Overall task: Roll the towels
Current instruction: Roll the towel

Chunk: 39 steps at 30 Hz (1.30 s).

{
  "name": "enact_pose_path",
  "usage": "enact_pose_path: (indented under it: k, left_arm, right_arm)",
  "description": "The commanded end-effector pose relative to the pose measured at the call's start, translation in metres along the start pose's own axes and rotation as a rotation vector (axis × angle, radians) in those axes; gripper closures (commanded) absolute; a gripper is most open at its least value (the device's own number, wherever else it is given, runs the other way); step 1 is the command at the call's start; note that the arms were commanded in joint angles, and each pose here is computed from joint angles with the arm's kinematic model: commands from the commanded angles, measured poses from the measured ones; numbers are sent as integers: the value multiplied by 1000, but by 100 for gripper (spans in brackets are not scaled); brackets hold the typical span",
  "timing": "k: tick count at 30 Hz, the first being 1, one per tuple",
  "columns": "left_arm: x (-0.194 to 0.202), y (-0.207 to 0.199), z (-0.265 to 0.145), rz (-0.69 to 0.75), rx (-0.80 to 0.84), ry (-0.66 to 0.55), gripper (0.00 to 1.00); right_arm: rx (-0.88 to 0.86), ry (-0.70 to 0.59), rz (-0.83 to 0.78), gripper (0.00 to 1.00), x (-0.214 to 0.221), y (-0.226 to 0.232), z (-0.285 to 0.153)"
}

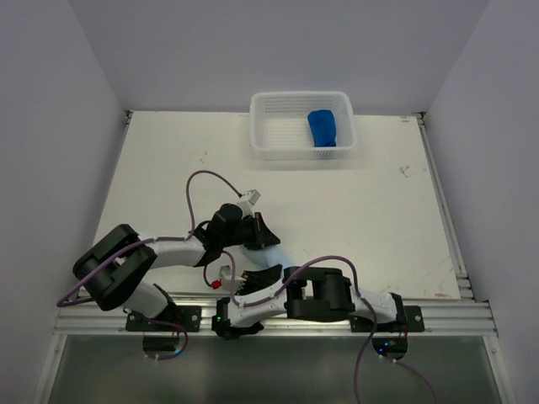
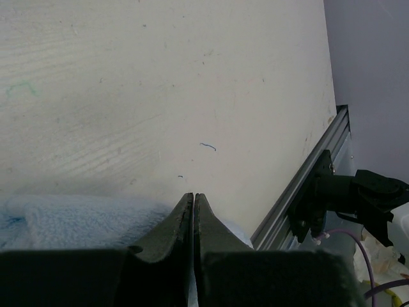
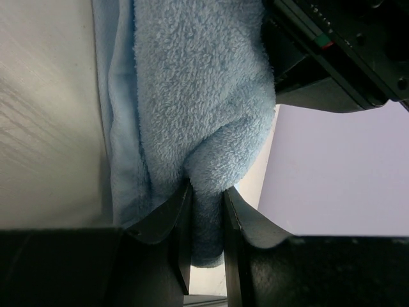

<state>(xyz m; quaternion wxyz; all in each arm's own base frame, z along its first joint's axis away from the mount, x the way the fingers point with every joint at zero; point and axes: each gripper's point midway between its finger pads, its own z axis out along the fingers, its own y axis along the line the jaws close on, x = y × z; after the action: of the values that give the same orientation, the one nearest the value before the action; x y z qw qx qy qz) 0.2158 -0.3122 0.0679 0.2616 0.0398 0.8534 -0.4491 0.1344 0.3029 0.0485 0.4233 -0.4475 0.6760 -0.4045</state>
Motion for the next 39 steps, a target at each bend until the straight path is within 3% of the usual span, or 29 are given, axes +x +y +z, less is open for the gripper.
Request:
enact_pose_path:
  k: [1, 7, 10, 15, 25, 26, 27, 33, 39]
  left_arm:
    - [-1, 0, -3, 24, 11, -27, 93]
    - [3, 20, -6, 62, -60, -39, 93]
    - [3, 28, -7, 82, -93, -44, 93]
    - [-4, 27, -5, 94, -102, -63, 93]
    - [-8, 28, -5, 112, -112, -81, 93]
    - [-9, 29, -5, 115, -116, -85, 93]
    - [-10, 29, -5, 120, -117, -91, 93]
    - [-10, 32, -7, 128, -124, -102, 93]
    - [-7, 37, -8, 129, -128, -109, 93]
  right_arm:
    - [-8, -23, 3, 100, -3, 11, -10]
    - [4, -24, -23, 95, 0, 10, -12]
    - [20, -36, -28, 88, -1, 7, -15]
    - [25, -78, 49, 65, -9, -11, -24]
    - [-18, -80, 159, 51, -7, -23, -40]
    - [-32, -72, 175, 42, -5, -24, -42]
    - [-42, -70, 189, 40, -4, -24, -44]
    - [-118, -80, 323, 36, 4, -37, -62]
    - [-212, -182, 412, 34, -6, -51, -101]
